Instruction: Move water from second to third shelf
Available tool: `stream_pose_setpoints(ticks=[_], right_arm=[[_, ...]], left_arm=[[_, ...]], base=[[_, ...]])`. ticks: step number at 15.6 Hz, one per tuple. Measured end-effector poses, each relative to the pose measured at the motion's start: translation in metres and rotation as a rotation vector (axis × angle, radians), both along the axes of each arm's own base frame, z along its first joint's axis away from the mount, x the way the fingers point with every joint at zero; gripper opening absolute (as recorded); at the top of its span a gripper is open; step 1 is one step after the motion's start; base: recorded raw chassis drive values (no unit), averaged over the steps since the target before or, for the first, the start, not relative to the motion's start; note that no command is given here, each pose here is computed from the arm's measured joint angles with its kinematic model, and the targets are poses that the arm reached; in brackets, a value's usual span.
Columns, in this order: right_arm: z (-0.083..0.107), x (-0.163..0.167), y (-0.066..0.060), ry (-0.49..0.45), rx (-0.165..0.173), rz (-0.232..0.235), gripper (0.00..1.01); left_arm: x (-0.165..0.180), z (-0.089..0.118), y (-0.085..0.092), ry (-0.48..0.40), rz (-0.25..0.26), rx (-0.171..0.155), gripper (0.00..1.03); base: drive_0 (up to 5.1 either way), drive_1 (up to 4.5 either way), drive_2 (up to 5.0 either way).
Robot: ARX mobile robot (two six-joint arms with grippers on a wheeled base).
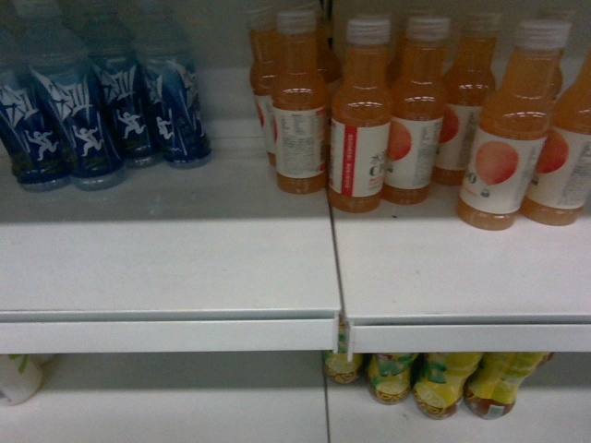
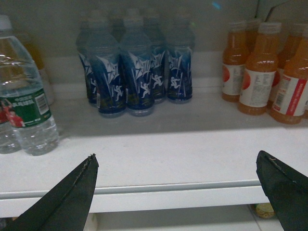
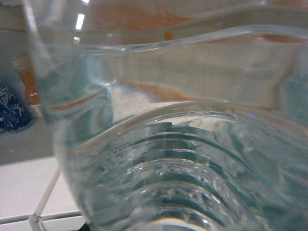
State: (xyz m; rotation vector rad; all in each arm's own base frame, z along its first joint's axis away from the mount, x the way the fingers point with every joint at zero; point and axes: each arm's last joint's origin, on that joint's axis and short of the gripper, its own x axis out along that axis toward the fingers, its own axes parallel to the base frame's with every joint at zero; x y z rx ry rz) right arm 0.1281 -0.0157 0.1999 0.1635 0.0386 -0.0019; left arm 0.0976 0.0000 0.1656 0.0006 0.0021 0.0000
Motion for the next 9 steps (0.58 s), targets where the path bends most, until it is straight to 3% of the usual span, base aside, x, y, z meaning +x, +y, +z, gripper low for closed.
stream_pose_setpoints(ticks=[9], right_arm=[[-0.0001, 0.0001, 0.0000, 0.001, 0.000, 0.000, 0.40]], left_arm=[[0.0000, -0.0001, 0.0000, 0.001, 0.000, 0.000, 0.98]], base=[[-5.0, 2.40, 2.4]])
